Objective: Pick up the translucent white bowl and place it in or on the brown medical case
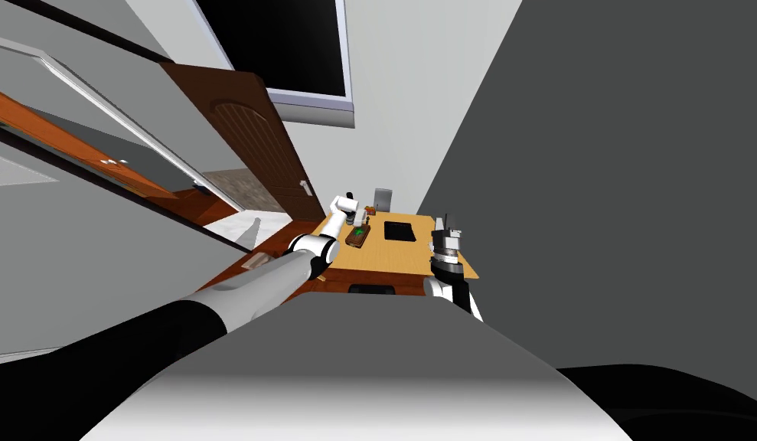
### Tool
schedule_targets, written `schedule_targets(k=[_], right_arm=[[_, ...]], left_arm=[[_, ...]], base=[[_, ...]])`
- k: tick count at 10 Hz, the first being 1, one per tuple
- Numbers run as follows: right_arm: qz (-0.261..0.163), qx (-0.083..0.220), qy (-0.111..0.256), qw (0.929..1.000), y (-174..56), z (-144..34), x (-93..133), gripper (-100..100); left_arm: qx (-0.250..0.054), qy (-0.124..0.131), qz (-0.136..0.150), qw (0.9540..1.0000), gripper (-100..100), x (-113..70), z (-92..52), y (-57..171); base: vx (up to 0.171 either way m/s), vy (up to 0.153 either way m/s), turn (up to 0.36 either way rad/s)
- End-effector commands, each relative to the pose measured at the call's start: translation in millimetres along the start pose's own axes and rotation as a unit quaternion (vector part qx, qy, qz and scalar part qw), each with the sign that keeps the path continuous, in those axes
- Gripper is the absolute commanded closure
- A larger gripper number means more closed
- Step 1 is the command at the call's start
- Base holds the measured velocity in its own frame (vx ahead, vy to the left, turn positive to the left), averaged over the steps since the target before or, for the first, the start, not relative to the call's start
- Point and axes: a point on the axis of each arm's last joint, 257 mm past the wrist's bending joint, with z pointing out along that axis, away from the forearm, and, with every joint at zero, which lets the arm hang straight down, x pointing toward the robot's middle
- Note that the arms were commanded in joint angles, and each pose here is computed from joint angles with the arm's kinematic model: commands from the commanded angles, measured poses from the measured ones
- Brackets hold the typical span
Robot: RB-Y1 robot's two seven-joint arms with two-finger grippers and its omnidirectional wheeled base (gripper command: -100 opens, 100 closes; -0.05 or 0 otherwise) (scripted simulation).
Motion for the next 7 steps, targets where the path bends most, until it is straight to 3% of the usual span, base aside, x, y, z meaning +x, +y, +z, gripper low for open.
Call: schedule_targets(k=[1,2,6,7], right_arm=[[0.0,0.0,0.0,1.0,0.0,0.0,0.0,0],[0.0,0.0,0.0,1.0,0.0,0.0,0.0,0],[0.0,0.0,0.0,1.0,0.0,0.1,0.0,0],[0.0,0.0,0.0,1.0,0.0,0.1,0.0,0]], left_arm=[[0.0,0.0,0.0,1.0,100,0.0,0.0,0.0],[-0.001,0.0,0.0,1.0,-100,0.5,0.1,0.6],[-0.001,0.0,0.0,1.0,-100,0.4,0.2,0.6],[-0.001,0.0,0.0,1.0,0,0.4,0.2,0.6]], base=[[0.037,0.004,-0.004],[0.01,0.001,-0.001],[0.001,0.0,0.0],[0.0,0.0,0.0]])
